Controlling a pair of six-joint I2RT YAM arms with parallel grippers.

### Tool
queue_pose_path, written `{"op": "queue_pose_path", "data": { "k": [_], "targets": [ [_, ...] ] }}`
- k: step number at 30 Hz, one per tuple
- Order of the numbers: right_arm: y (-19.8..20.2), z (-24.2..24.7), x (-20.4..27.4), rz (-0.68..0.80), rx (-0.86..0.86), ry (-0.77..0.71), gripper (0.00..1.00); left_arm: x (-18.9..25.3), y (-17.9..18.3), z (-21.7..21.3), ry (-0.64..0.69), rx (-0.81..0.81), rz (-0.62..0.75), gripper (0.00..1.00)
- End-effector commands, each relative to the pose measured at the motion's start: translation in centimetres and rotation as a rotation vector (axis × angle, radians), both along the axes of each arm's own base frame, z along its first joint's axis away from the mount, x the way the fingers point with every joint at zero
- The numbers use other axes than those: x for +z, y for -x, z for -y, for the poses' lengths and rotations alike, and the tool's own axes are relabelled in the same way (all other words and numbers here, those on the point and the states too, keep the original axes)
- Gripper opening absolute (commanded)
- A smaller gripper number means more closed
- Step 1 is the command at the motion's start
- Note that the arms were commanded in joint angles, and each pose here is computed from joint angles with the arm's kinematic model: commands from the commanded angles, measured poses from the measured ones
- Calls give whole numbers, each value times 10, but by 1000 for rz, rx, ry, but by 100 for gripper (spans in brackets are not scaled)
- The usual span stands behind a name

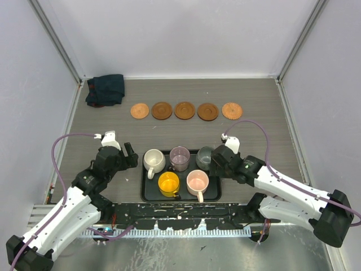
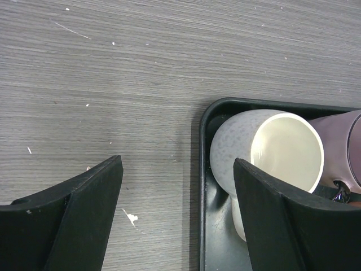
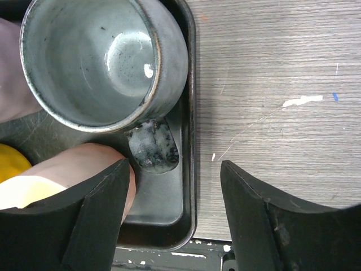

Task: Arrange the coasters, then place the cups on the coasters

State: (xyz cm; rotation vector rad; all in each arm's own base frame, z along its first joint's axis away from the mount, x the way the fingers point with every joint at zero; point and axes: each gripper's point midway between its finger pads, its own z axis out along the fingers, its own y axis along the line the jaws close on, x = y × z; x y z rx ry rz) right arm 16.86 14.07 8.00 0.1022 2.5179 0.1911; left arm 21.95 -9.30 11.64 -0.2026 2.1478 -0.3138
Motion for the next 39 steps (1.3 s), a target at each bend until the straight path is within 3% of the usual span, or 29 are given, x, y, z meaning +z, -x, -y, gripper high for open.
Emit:
{"op": "queue_pose_path", "data": {
  "k": [1, 11, 39],
  "targets": [
    [-9, -19, 19, 35, 96, -26, 69, 12, -8, 2, 24, 11, 59, 81],
    [-15, -20, 6, 46, 184, 49, 54, 8, -9, 1, 21, 20, 56, 81],
    [-15, -38, -35, 15, 249, 23, 48, 1, -10, 1, 9, 26, 43, 81]
  ]
}}
